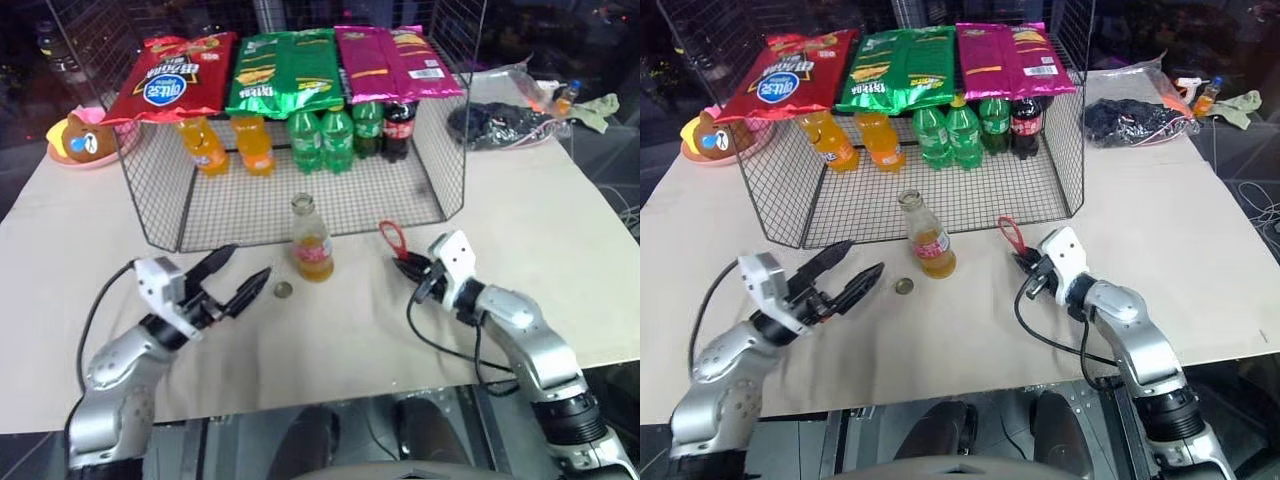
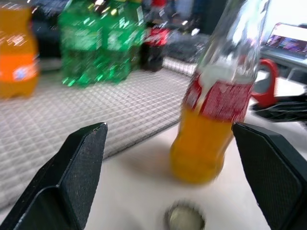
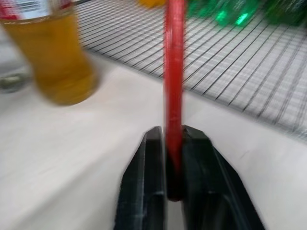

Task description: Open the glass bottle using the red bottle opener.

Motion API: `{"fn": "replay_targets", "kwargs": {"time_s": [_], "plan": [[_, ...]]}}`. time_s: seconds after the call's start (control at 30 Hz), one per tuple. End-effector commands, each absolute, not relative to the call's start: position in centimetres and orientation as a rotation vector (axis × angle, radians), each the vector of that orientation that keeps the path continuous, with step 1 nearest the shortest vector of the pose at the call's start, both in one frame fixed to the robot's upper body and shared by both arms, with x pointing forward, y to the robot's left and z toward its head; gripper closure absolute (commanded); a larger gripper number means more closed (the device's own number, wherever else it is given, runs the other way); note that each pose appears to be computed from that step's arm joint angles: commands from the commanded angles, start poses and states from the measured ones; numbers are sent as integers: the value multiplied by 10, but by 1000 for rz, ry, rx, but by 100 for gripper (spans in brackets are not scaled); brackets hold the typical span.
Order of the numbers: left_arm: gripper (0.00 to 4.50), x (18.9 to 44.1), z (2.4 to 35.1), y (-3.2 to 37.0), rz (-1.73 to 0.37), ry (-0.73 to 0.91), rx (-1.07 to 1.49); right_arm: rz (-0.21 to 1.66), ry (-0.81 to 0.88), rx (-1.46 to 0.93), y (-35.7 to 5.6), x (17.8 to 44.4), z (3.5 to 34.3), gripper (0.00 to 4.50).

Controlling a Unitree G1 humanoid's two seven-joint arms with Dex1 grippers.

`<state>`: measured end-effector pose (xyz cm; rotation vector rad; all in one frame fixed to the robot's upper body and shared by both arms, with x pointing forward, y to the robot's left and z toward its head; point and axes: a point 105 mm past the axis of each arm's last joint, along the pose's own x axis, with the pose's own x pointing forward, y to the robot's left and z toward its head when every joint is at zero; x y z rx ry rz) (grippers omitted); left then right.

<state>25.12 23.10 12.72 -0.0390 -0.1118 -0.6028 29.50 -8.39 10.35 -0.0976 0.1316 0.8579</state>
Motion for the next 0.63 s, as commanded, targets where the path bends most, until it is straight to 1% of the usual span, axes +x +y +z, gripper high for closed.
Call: {"fn": "replay_targets", "kwargs": {"time_s": [0.03, 0.17, 0.2, 0.27, 0.37, 0.43, 0.5, 0.63], "plan": [[17, 243, 137, 247, -555, -116, -11, 933, 138, -53, -80, 280, 116, 242], [17, 230, 117, 257, -521, 9, -3, 942, 206, -65, -96, 269, 107, 44], [17, 227, 112, 259, -511, 47, -4, 941, 199, -64, -102, 267, 108, 5], [17, 219, 103, 263, -495, 109, 24, 882, 153, -79, -120, 270, 112, 5], [17, 212, 96, 267, -471, 160, 72, 850, 112, -94, -144, 266, 114, 5], [17, 209, 95, 270, -466, 167, 91, 798, 90, -141, -164, 266, 112, 5], [17, 206, 94, 271, -465, 166, 96, 788, 95, -228, -178, 263, 105, 5], [17, 203, 90, 271, -468, 172, 110, 809, 92, -200, -193, 257, 102, 5]]}}
